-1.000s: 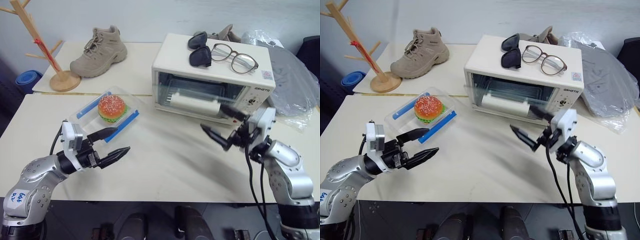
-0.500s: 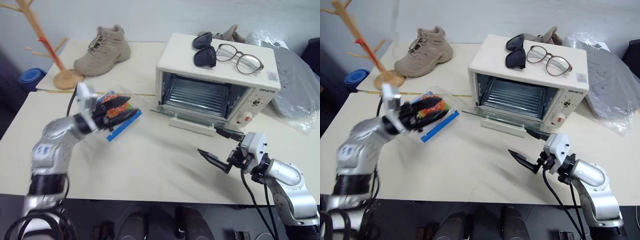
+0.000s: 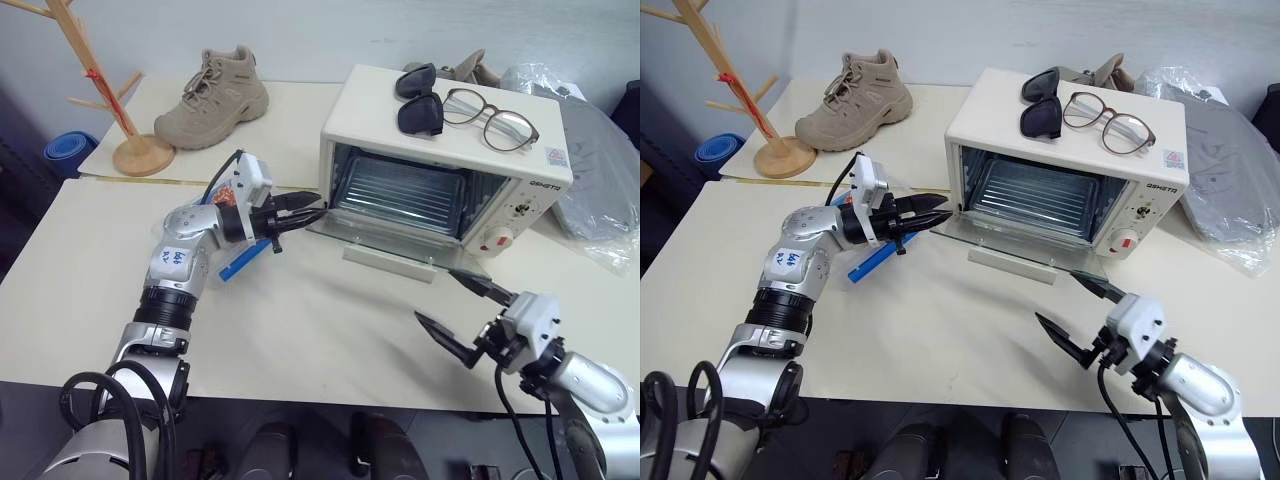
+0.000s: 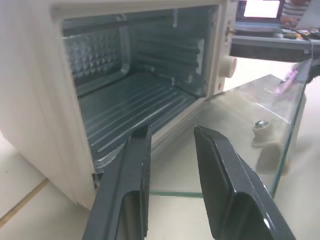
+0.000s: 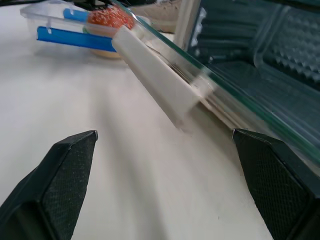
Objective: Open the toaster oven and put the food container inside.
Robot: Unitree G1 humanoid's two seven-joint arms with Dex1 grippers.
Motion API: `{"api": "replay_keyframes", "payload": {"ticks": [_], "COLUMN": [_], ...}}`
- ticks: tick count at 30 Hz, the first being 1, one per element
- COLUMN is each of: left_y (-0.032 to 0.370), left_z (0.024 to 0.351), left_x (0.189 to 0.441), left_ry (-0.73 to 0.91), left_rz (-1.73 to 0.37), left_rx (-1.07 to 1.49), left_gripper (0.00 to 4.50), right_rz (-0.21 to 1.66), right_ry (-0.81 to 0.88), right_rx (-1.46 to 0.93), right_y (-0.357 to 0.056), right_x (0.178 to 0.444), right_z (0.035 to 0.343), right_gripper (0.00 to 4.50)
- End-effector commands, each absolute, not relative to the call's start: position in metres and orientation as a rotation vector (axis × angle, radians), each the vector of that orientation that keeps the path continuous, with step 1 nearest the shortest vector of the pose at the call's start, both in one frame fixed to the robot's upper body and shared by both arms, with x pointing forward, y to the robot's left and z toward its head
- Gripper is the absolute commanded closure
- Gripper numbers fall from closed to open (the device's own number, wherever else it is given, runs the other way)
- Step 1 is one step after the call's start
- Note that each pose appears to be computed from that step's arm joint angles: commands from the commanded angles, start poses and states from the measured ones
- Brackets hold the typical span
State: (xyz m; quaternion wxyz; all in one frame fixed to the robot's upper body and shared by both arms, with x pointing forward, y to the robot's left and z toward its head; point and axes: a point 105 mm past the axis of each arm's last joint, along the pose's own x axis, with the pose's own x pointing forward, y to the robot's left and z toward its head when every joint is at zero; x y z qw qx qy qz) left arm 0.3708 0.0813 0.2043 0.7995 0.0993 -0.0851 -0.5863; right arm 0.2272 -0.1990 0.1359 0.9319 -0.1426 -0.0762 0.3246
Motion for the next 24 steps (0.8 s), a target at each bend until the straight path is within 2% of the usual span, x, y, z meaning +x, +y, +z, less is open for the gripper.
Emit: {"api": "replay_keyframes", "payload": {"ticks": [1, 5, 8, 11, 15, 20, 24], "left_y": [0.072, 0.070, 0.070, 0.069, 0.068, 0.072, 0.122], "left_z": [0.198, 0.179, 0.171, 0.160, 0.142, 0.140, 0.180], "left_x": [0.363, 0.354, 0.351, 0.343, 0.336, 0.329, 0.303], "left_ry": [-0.169, -0.120, -0.099, -0.064, -0.018, -0.041, -0.246], "left_rz": [-1.316, -1.342, -1.329, -1.337, -1.319, -1.254, -1.066], "left_rx": [0.288, 0.411, 0.373, 0.383, 0.440, 0.411, 0.205], "left_gripper": [3.07, 3.07, 3.64, 4.46, 4.46, 4.46, 4.46], "right_rz": [0.538, 0.443, 0.421, 0.427, 0.495, 0.615, 0.771], "right_ry": [-0.178, -0.144, -0.130, -0.144, -0.181, -0.257, -0.316], "right_rx": [-0.326, -0.351, -0.371, -0.390, -0.416, -0.420, -0.292], "right_y": [-0.228, -0.252, -0.264, -0.268, -0.263, -0.248, -0.223], "right_x": [0.211, 0.197, 0.191, 0.191, 0.198, 0.210, 0.228], "right_z": [0.144, 0.144, 0.146, 0.152, 0.159, 0.168, 0.181], "right_gripper": [0.00, 0.00, 0.00, 0.00, 0.00, 0.00, 0.00]}}
